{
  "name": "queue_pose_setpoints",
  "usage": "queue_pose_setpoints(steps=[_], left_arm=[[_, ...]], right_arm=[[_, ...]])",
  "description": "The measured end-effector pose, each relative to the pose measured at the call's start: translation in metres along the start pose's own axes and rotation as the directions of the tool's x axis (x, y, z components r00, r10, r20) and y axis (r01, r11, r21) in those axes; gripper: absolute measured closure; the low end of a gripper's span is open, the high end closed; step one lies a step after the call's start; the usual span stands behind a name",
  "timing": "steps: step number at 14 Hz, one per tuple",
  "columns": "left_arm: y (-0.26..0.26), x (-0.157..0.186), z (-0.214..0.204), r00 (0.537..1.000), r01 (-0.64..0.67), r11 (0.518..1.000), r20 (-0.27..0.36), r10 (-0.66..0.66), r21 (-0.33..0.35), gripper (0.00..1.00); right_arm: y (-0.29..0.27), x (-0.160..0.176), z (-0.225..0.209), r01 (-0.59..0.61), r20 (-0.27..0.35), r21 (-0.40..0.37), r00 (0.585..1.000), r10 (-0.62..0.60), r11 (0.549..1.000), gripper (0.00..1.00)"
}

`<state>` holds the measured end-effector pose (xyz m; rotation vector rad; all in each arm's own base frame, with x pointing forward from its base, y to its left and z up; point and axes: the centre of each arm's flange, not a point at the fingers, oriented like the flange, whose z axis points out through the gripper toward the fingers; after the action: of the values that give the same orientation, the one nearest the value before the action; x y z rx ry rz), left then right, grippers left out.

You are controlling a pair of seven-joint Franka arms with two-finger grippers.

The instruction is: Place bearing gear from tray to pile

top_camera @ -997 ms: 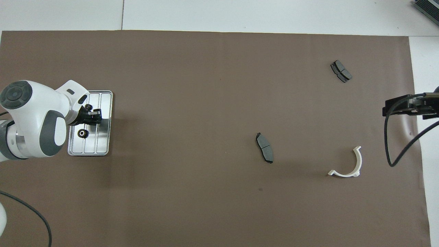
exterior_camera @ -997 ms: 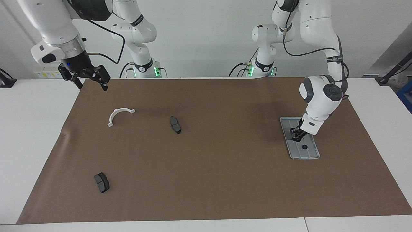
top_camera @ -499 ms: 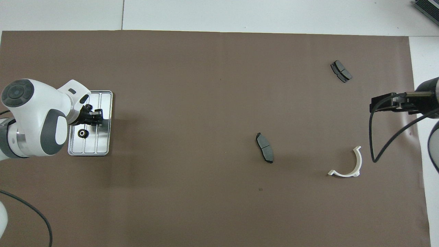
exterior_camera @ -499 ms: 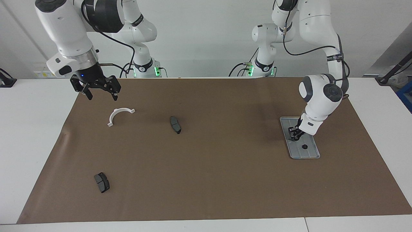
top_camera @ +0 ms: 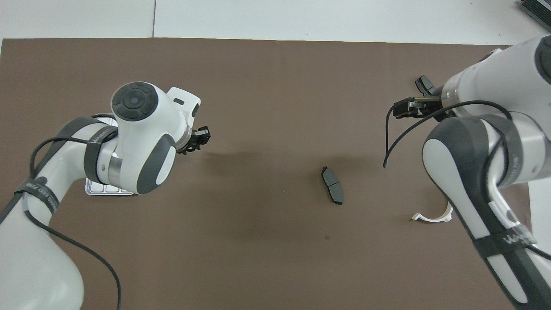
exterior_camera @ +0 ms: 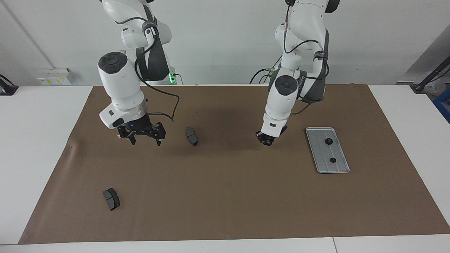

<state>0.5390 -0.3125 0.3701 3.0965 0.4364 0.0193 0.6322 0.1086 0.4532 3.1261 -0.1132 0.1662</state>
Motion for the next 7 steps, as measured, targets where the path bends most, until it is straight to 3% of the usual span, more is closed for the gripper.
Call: queue_pose_setpoints(steps=[3,7], left_arm=[[0.046,-0.035,0.013,0.999,-0.042,0.997,-0.034,0.04,-0.066,0.64],[0.082,-0.053,0.047,0.996,-0.08,0.994,-0.042,0.076,-0.081,0.64]], right_arm=[[-0.009,0.001,0.028,0.01,-0.001,0.001,1.0,-0.01,1.0,0.0],[-0.016,-0.008,0.056,0.023,0.001,0.004,1.0,-0.023,1.0,0.0]])
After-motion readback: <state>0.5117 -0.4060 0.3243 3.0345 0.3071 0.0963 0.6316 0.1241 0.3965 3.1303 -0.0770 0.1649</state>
